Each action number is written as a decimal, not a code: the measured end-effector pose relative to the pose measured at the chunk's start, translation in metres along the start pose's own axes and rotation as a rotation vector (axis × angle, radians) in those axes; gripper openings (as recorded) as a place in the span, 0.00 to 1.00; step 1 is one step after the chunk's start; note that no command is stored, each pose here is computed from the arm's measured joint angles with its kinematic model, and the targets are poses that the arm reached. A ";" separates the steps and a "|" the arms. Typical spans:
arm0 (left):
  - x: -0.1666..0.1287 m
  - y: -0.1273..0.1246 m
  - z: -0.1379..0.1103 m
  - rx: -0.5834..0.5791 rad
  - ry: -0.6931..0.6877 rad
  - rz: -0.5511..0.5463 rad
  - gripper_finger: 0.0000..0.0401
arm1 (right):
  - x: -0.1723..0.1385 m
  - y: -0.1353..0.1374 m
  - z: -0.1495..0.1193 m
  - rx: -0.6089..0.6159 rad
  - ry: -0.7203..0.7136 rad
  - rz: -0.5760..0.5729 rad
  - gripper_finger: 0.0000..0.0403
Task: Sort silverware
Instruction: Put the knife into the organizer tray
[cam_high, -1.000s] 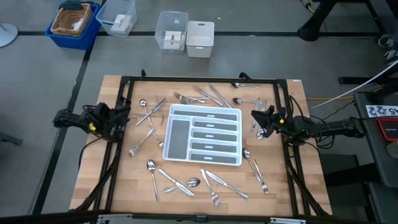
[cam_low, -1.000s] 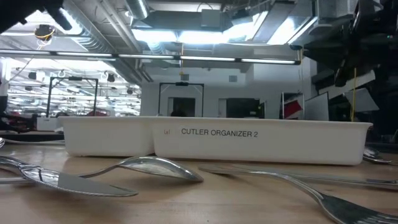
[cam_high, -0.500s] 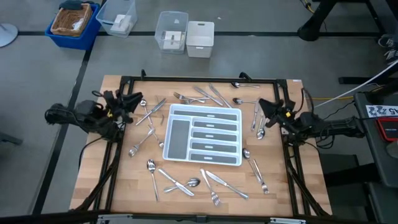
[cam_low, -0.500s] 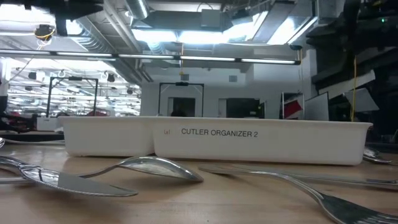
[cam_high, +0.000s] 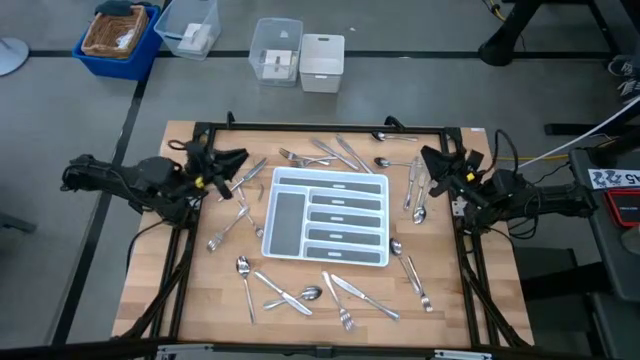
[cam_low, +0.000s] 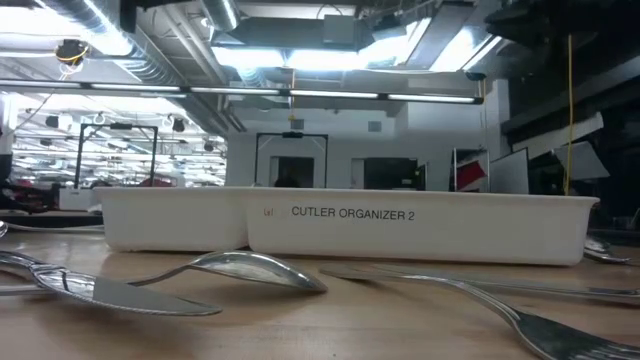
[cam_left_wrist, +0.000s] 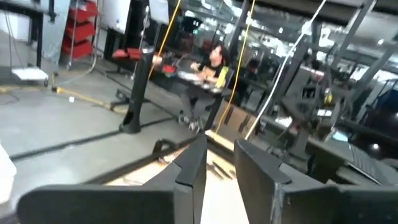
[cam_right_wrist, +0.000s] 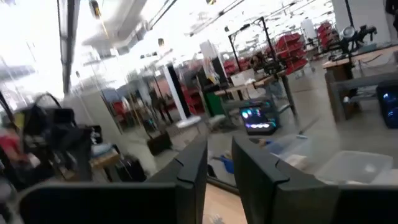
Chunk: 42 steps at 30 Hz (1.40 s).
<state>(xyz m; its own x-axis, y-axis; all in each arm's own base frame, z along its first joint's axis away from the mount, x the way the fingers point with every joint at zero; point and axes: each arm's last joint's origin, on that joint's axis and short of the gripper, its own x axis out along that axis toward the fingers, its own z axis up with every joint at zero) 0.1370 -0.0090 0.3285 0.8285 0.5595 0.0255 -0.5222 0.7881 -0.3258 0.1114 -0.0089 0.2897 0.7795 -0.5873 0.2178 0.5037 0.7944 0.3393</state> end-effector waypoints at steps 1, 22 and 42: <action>0.003 -0.003 -0.004 0.007 0.014 0.004 0.18 | 0.003 0.003 0.003 -0.026 0.017 -0.003 0.19; 0.080 0.020 -0.026 -0.059 0.083 0.073 0.18 | 0.069 0.025 0.007 -0.122 0.163 -0.070 0.19; 0.061 0.106 -0.065 0.049 0.873 0.215 0.18 | 0.121 -0.031 -0.024 0.022 0.439 0.022 0.19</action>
<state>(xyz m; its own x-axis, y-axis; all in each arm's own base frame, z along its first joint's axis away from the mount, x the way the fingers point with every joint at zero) 0.1450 0.0923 0.2342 0.5603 0.3173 -0.7651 -0.6750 0.7102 -0.1998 0.1991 -0.1015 0.2835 0.8769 -0.4448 -0.1822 0.4804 0.7999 0.3596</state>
